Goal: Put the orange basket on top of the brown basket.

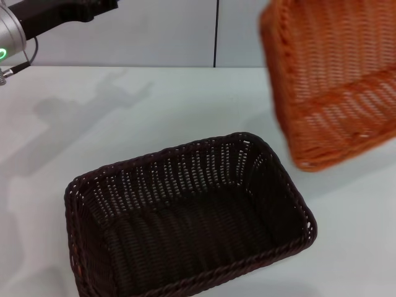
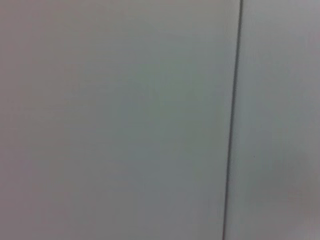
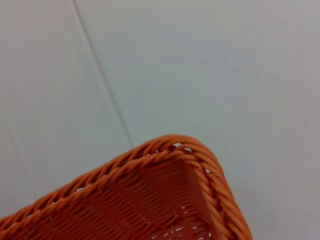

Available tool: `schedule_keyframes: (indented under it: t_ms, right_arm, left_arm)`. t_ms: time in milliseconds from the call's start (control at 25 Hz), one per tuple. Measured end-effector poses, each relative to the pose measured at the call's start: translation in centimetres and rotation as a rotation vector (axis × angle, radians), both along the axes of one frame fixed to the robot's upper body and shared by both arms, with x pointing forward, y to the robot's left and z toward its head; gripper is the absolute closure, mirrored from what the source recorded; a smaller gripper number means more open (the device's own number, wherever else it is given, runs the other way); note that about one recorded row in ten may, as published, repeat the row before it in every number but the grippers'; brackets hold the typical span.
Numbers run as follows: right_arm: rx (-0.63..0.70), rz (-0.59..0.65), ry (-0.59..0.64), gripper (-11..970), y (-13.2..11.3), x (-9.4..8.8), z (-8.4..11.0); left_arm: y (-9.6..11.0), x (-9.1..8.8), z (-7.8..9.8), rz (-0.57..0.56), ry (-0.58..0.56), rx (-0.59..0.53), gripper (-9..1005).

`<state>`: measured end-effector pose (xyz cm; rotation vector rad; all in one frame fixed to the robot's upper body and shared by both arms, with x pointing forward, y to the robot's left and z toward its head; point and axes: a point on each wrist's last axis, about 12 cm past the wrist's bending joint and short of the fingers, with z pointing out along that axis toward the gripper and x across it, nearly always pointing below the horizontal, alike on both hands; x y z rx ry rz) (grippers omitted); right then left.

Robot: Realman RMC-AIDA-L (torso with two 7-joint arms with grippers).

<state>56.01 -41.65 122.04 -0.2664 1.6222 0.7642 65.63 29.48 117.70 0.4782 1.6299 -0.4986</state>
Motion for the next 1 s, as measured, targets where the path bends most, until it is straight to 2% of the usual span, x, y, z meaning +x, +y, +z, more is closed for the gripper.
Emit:
schedule_keyframes:
  t_ms: [200, 440, 760, 1000]
  right_arm:
    - [0.081, 0.066, -0.017, 825, 5.2, 1.4, -2.3]
    - [0.258, 0.177, -0.037, 825, 10.3, 2.1, -6.5]
    - [0.338, 0.224, -0.016, 824, 14.4, 0.6, -11.1]
    - [0.38, 0.258, 0.008, 825, 17.4, -0.8, -13.4]
  left_arm:
    - [0.9, 0.1, 0.2, 0.039, -0.007, -0.009, 165]
    - [2.1, 0.4, 0.4, 0.102, -0.007, -0.021, 167]
    - [3.2, 0.8, 0.7, 0.153, -0.009, -0.014, 167]
    - [3.6, 1.1, 0.6, 0.172, 0.004, -0.011, 167]
